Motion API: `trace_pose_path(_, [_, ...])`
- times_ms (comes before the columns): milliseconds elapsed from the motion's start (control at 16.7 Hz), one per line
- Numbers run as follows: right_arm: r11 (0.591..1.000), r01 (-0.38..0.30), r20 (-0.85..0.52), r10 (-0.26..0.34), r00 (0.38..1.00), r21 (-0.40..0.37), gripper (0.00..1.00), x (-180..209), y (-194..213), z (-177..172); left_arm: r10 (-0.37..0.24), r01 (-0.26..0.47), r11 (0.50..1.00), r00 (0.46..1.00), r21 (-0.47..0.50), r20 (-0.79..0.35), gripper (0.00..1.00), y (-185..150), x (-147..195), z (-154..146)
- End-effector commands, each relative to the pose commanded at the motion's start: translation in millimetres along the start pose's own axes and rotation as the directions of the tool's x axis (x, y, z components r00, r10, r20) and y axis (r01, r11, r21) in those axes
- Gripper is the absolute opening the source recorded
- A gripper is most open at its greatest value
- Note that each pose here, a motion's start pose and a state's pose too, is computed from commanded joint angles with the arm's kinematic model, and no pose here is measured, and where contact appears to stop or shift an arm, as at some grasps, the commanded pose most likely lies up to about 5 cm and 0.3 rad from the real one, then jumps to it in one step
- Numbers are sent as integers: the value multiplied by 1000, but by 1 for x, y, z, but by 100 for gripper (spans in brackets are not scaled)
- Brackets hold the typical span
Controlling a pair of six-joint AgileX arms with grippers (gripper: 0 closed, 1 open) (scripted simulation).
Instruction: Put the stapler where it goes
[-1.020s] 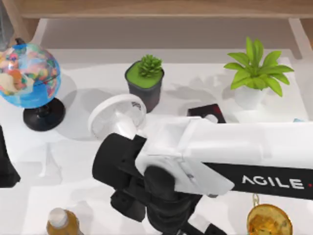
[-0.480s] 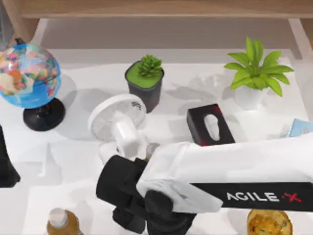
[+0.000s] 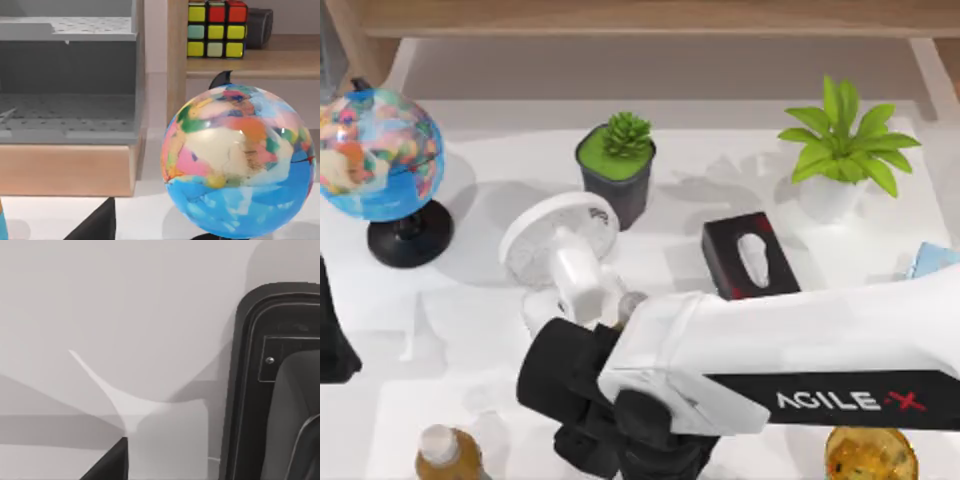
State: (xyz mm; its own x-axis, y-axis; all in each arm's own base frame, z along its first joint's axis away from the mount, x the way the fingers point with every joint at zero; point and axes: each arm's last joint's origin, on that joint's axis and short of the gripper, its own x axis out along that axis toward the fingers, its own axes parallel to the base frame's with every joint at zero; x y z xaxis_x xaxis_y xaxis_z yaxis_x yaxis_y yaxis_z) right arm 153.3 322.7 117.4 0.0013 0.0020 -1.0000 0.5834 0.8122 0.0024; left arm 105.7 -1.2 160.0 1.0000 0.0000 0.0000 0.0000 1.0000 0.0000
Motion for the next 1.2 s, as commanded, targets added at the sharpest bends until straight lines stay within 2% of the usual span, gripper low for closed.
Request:
trace_pose_path(600, [1000,0,0,0,1000,0,2,0,0,0,0,0,1000,1000,0,0,100,0,0,0])
trace_pose_path(1200, [1000,-1,-1,1,1000,-1,0,-1,-1,-1,0,0,1000,1000,0,0,100,0,0,0])
